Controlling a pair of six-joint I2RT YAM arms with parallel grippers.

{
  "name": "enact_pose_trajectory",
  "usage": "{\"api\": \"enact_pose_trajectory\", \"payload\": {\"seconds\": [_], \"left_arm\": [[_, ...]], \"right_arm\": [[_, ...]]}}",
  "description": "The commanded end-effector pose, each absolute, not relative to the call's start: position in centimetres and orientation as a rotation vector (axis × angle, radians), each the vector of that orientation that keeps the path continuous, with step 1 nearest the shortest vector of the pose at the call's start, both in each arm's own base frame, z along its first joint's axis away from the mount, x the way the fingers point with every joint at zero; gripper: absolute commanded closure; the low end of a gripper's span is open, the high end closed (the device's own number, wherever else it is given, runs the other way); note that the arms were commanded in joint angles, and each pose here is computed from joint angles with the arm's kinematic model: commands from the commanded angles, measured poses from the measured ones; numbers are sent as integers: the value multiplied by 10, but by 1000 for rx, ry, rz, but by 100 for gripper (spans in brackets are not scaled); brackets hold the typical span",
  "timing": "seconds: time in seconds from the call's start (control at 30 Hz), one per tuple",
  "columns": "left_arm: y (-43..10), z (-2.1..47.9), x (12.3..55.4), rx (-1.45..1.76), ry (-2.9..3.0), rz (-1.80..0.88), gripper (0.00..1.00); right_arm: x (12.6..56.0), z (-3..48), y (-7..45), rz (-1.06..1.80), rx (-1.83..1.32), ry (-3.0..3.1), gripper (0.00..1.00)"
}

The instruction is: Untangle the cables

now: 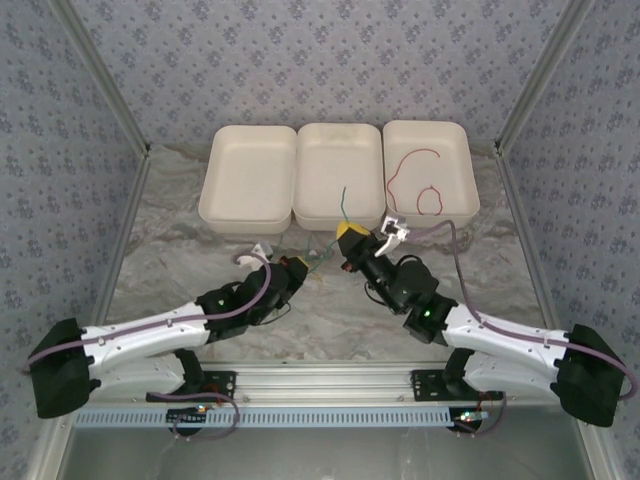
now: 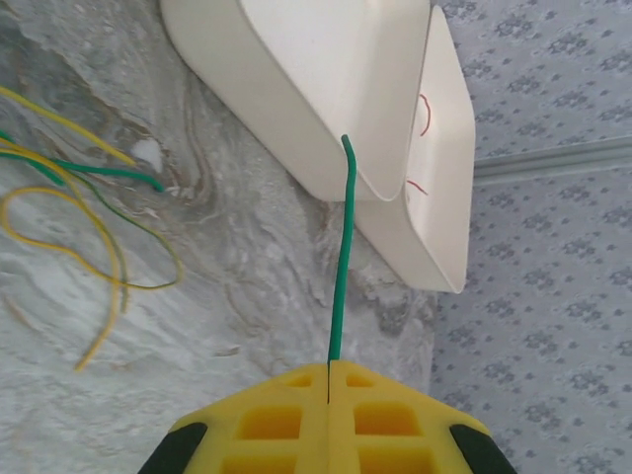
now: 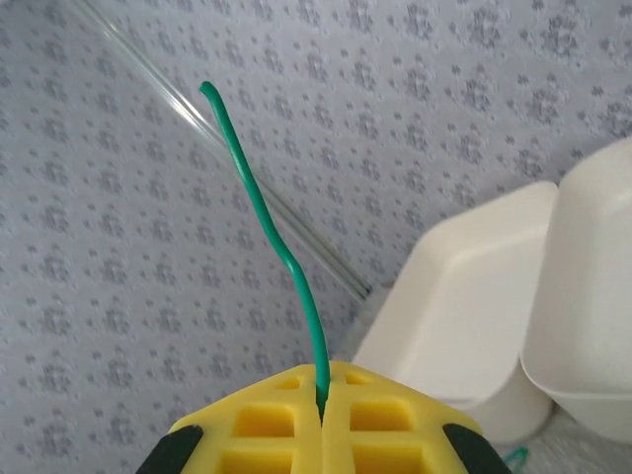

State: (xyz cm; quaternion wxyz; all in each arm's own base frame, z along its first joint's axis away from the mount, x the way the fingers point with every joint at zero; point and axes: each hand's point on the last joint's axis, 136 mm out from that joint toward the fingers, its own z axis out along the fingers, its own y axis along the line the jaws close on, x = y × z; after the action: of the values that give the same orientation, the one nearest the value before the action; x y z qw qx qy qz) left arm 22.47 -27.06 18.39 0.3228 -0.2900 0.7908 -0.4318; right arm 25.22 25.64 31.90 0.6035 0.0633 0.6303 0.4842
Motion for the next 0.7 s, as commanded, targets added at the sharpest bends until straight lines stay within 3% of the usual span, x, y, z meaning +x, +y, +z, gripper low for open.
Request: {"api": "enact_pose_trajectory", "payload": {"seconds": [0.0, 0.17, 0.33, 0.43, 0.67], "left_arm": [[-269, 172, 224, -812, 2091, -1055, 100], [-276, 166, 221, -841, 2094, -1084, 100], [-280, 190, 223, -787, 2040, -1151, 100], [-273, 214, 227, -668, 2056, -1119, 79], [-249, 249, 244, -535, 2071, -1222, 45]], "right_arm": [[249, 386, 224, 1249, 292, 1154, 100], [251, 413, 215, 1235, 268, 1088, 100], [251, 429, 239, 1205, 52, 1236, 100], [234, 428, 266, 1174, -212, 1352, 100], [213, 395, 284, 1164, -561, 1555, 100]]}}
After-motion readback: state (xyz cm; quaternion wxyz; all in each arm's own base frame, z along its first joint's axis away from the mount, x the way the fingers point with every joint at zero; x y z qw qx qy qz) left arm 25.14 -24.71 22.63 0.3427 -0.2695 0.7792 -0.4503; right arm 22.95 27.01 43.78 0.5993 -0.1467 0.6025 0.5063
